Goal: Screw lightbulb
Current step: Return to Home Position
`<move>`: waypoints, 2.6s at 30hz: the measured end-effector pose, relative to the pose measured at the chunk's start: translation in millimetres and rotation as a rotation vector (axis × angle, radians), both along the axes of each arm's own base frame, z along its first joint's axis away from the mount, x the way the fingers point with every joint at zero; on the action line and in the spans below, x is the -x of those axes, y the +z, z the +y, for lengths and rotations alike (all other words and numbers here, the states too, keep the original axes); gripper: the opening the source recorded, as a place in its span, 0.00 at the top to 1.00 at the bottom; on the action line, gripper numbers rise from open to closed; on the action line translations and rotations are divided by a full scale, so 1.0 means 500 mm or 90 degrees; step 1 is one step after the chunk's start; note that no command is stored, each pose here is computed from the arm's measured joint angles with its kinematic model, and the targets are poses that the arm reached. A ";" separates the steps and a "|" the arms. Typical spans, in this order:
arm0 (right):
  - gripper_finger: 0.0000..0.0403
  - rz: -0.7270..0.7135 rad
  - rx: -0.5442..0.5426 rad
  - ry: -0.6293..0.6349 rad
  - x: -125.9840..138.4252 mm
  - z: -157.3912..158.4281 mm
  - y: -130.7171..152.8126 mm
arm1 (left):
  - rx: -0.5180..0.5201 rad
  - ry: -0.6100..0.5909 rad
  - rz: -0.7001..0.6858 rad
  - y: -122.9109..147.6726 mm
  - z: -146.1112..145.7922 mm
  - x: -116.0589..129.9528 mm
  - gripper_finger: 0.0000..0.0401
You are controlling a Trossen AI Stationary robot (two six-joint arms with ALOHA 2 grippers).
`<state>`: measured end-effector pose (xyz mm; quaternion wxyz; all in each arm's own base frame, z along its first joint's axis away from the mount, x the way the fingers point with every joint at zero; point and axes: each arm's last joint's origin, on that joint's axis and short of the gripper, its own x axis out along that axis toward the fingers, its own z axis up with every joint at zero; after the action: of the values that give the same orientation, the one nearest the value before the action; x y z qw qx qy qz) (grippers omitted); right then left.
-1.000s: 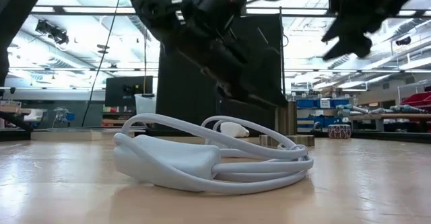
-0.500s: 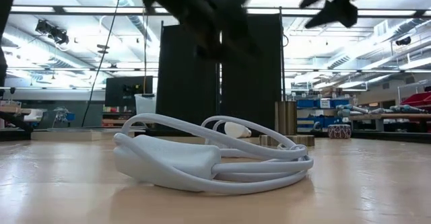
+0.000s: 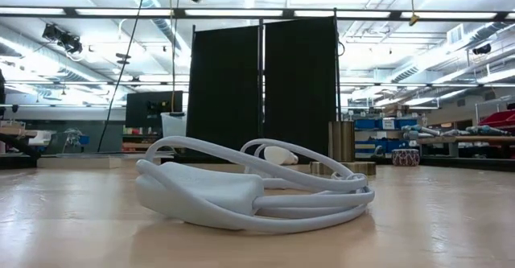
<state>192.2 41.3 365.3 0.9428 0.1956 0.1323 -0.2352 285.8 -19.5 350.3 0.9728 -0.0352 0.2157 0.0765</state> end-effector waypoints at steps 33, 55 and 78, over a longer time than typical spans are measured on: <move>0.27 0.045 -0.055 0.149 0.004 0.019 -0.049 | 0.248 0.102 0.012 -0.167 0.002 0.210 0.40; 0.27 -0.018 -0.068 0.152 -0.004 0.022 -0.032 | 0.164 0.004 -0.209 -0.096 -0.001 0.192 0.40; 0.27 -0.045 -0.074 0.154 -0.007 0.023 -0.024 | 0.201 0.072 -0.349 -0.292 0.022 0.289 0.40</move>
<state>195.5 52.6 353.2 0.9554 0.2410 0.1349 -0.1050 141.1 -8.5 204.5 0.9714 -0.2170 -0.0473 0.0838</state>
